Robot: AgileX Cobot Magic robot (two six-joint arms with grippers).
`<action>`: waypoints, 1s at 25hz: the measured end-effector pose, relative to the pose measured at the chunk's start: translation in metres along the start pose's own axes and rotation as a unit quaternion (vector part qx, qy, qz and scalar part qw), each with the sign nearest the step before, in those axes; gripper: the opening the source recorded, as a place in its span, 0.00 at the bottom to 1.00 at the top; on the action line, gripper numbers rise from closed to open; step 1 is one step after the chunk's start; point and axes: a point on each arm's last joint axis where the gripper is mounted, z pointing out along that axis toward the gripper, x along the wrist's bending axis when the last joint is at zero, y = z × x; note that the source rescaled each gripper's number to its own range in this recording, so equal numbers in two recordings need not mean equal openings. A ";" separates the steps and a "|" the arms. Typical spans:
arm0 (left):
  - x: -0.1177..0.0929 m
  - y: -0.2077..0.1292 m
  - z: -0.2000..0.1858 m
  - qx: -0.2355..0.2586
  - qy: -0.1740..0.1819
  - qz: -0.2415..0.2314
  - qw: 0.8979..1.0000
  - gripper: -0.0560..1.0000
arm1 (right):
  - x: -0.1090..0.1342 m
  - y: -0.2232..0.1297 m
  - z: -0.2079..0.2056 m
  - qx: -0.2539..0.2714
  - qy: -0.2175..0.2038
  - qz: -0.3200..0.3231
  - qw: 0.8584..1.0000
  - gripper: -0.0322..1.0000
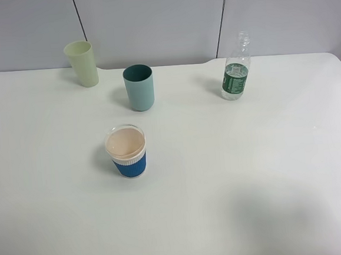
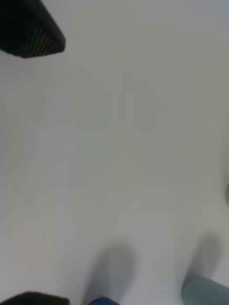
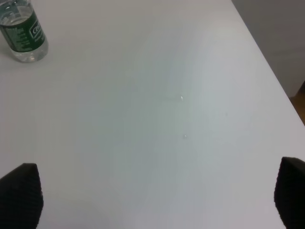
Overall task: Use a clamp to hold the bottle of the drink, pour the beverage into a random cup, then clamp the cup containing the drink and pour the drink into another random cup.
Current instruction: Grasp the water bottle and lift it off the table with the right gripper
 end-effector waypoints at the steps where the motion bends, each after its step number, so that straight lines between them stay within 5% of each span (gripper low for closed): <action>1: 0.000 0.000 0.000 0.000 0.000 0.000 1.000 1.00 | 0.000 0.000 0.000 0.000 0.000 0.000 1.000 1.00; 25: 0.000 0.000 0.000 0.000 0.000 0.000 1.000 1.00 | 0.000 0.000 0.000 0.000 0.000 0.000 1.000 1.00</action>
